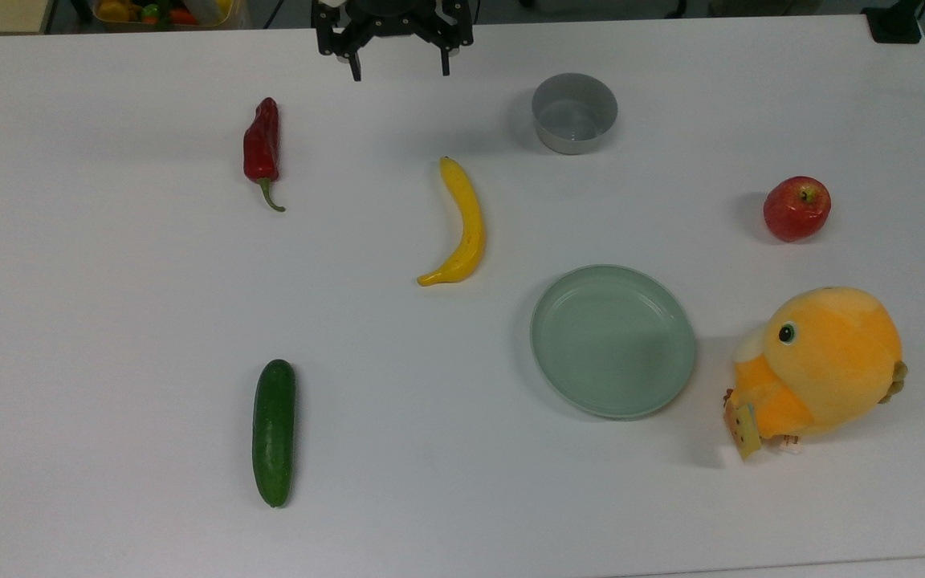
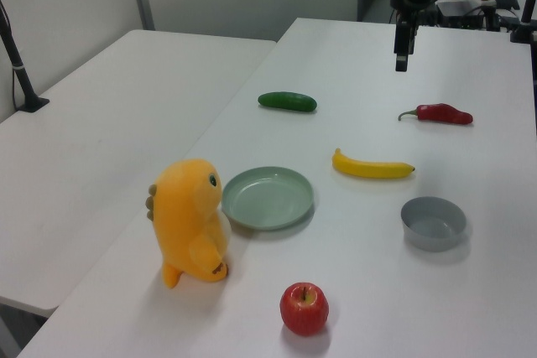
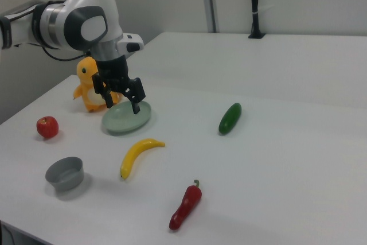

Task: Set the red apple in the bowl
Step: 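Move the open gripper over to the red apple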

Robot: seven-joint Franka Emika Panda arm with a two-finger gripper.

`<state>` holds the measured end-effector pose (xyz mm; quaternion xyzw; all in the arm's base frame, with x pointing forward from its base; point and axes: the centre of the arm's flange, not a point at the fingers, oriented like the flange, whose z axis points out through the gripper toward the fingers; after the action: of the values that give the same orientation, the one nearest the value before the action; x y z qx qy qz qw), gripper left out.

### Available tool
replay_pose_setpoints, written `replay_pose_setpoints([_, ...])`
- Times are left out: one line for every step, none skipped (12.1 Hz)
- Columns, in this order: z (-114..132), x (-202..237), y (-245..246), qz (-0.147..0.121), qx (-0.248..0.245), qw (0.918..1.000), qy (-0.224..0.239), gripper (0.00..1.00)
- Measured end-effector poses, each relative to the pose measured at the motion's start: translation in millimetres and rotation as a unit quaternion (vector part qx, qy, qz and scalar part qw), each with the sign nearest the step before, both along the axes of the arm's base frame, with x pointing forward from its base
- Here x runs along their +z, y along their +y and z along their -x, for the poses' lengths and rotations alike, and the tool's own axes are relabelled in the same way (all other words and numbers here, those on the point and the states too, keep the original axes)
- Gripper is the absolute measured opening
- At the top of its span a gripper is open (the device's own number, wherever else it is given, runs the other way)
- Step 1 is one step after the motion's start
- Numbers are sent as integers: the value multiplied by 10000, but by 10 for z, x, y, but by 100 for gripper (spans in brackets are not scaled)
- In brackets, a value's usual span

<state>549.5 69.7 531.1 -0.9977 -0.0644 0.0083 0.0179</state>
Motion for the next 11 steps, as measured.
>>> replay_pose_setpoints([-13, -58, 49, 8, 28, 10000, 52, 100])
replay_pose_setpoints([-14, -54, 55, 8, 33, 10000, 48, 100])
replay_pose_setpoints([-13, -47, 67, 7, 44, 10000, 41, 100])
replay_pose_setpoints([-13, -45, 74, 7, 50, 10000, 39, 100])
replay_pose_setpoints([-12, -47, 75, 7, 51, 10000, 41, 100])
replay_pose_setpoints([-12, -51, 77, 8, 54, 10000, 45, 100])
replay_pose_setpoints([-14, -66, 82, 10, 57, 10000, 59, 100])
replay_pose_setpoints([-22, -94, 91, 13, 65, 9999, 84, 100])
replay_pose_setpoints([-53, -124, 147, 7, 108, 9999, 39, 100])
replay_pose_setpoints([-93, -160, 260, -6, 197, 9998, -43, 100])
replay_pose_setpoints([-129, -214, 472, -26, 337, 9993, -129, 100])
